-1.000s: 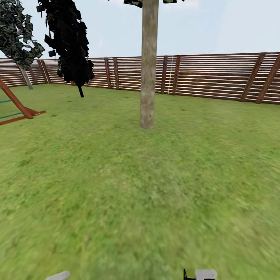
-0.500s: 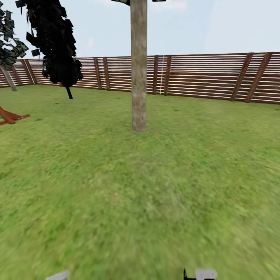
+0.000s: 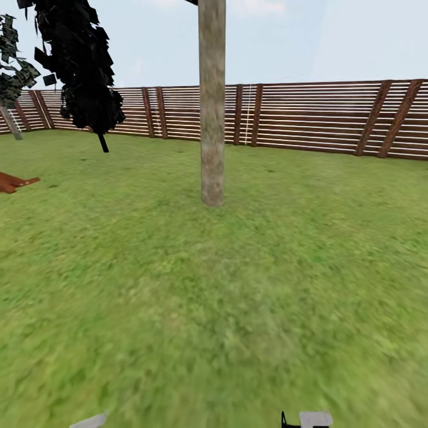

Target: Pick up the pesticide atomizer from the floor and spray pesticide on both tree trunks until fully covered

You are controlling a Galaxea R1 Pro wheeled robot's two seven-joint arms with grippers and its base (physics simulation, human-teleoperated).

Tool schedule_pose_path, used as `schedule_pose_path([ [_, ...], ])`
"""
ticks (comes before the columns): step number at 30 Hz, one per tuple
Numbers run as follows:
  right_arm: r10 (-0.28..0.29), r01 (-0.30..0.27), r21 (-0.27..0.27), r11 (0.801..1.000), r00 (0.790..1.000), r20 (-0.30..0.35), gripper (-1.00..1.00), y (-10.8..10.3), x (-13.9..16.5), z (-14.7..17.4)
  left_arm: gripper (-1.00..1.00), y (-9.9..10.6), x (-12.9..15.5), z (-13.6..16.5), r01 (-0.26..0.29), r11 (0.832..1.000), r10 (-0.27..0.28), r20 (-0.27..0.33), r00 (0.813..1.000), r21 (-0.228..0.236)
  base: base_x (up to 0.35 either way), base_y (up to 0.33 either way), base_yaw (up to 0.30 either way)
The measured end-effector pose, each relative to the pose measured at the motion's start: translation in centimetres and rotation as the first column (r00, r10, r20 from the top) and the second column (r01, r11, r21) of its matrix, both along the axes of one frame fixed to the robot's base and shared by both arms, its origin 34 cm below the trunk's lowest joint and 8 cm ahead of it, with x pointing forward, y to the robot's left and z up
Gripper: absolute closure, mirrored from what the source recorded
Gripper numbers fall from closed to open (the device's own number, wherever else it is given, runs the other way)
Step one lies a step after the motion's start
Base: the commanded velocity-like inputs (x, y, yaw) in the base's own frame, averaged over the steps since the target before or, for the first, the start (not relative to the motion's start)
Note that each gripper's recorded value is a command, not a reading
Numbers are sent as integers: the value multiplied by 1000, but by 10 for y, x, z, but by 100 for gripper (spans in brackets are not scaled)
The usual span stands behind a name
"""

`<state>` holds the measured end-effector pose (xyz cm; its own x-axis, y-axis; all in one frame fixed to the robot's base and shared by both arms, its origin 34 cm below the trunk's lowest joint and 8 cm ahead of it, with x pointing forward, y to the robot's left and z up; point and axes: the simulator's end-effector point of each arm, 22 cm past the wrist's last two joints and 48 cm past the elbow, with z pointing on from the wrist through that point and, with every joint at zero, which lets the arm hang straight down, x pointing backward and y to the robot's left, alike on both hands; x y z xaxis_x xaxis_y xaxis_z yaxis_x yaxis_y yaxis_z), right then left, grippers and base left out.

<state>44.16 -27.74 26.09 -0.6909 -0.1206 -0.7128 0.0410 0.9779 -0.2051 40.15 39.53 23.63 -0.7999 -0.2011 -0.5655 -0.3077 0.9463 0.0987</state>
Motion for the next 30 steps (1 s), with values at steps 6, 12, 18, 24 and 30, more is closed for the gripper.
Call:
schedule_pose_path([
  [6, 0, 0, 0, 1000, 1000, 0, -100, 0, 0, 0, 100, 0, 0, 0, -1, 1000, 1, 1, 1000, 0, 339, 0, 0],
  [12, 0, 0, 0, 1000, 1000, 0, -100, 0, 0, 0, 100, 0, 0, 0, -1, 1000, 1, 0, 1000, 0, 339, 0, 0],
  [18, 0, 0, 0, 1000, 1000, -1, -100, 0, 0, 0, 100, 0, 0, 0, 0, 1000, 0, 0, 1000, 0, 339, 0, 0],
  [24, 0, 0, 0, 1000, 1000, 0, -100, 0, 0, 0, 100, 0, 1, 0, 0, 1000, 0, 2, 1000, 1, 339, 0, 0],
  [30, 0, 0, 0, 1000, 1000, 0, -100, 0, 0, 0, 100, 0, 0, 0, 0, 1000, 0, 1, 1000, 0, 339, 0, 0],
])
